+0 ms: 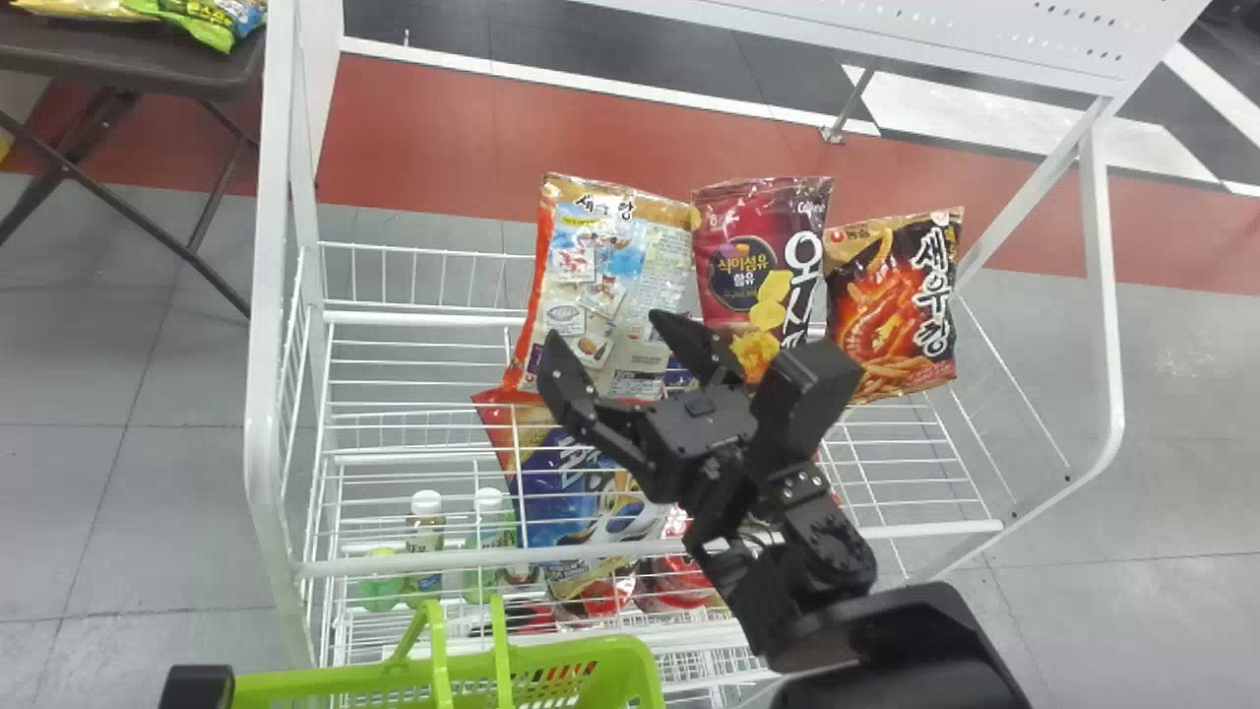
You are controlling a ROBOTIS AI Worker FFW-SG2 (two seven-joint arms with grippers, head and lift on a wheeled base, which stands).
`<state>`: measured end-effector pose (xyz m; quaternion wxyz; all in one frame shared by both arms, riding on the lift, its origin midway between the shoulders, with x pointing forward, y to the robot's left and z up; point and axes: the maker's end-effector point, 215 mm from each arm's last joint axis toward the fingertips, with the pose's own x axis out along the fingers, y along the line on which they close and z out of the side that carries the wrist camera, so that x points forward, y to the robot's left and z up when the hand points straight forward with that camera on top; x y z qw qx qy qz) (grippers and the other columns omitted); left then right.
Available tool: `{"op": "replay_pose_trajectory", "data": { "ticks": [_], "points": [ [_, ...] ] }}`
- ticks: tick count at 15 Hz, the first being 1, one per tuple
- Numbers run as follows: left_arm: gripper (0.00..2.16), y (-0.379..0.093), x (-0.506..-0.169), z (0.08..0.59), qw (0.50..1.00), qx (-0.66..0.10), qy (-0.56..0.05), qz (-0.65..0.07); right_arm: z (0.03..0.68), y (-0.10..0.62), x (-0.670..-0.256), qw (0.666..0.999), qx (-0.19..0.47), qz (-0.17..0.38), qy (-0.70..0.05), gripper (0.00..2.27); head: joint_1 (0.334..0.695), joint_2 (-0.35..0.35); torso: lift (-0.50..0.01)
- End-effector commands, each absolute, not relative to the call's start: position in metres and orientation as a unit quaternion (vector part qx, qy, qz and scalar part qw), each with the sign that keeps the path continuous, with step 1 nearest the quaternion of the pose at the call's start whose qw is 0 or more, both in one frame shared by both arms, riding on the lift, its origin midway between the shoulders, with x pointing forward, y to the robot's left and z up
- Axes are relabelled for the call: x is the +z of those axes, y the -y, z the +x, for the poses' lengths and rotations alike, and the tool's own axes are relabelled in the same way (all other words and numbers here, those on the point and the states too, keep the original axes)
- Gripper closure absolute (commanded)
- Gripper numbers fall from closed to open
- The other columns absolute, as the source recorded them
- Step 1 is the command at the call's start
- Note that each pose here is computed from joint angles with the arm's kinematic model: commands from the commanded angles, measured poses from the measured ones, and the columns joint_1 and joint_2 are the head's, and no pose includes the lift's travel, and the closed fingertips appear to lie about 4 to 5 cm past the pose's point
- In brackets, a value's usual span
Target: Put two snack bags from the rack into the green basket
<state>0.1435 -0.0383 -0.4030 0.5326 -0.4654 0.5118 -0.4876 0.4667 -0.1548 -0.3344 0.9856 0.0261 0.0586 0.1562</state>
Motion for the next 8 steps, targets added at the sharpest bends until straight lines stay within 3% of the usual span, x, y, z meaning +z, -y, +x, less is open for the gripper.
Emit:
{"op": "replay_pose_trajectory", "data": {
  "ticks": [1,8],
  "points": [
    [1.45,0.038,-0.403,0.145,0.533,-0.487,-0.511,-0.467,0.485,0.161,-0.35,0.988,0.135,0.018,-0.07,0.07,0.695,-0.35,-0.005],
    [1.45,0.036,-0.403,0.147,0.531,-0.486,-0.509,-0.472,0.51,0.169,-0.386,0.987,0.108,0.015,-0.12,0.06,0.695,-0.35,-0.005]
  ]
}}
